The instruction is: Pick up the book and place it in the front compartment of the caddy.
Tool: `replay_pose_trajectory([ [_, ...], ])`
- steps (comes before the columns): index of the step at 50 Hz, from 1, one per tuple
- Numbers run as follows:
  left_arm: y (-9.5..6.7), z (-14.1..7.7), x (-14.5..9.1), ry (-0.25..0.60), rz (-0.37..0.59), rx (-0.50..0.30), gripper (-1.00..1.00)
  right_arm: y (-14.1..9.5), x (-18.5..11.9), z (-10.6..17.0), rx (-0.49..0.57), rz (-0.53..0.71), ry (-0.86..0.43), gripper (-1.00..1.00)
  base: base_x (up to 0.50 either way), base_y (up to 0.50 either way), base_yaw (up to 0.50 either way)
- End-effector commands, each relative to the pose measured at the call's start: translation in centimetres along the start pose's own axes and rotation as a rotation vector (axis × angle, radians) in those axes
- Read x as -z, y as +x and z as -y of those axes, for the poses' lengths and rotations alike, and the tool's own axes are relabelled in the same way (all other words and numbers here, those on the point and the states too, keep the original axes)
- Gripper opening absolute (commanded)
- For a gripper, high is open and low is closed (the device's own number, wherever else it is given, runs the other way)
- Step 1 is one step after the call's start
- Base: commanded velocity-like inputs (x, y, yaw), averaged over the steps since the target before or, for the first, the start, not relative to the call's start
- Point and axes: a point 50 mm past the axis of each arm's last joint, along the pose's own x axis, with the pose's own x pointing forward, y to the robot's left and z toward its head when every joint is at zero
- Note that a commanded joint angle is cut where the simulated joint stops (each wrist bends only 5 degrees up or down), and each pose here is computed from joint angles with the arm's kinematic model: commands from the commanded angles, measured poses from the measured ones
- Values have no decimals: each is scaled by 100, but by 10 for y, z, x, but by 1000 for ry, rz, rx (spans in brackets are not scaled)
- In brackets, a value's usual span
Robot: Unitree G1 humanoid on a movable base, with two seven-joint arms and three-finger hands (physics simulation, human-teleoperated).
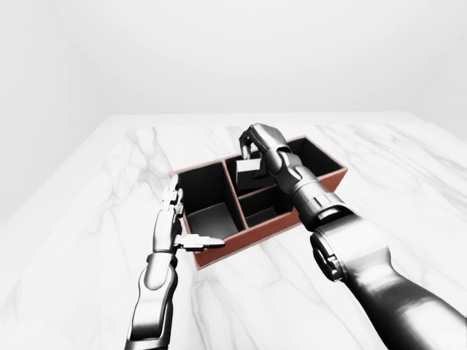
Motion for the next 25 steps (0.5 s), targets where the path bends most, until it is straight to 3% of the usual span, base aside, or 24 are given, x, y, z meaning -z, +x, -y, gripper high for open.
replay_pose_trajectory([
  [1, 0, 0, 2, 1, -7, -1, 99, 2, -6, 11, 61, 20, -4, -100, 0, 0, 0],
  [25, -1, 0, -1, 1, 5, -2, 99, 1, -8, 7, 77, 27, -16, -100, 0, 0, 0],
])
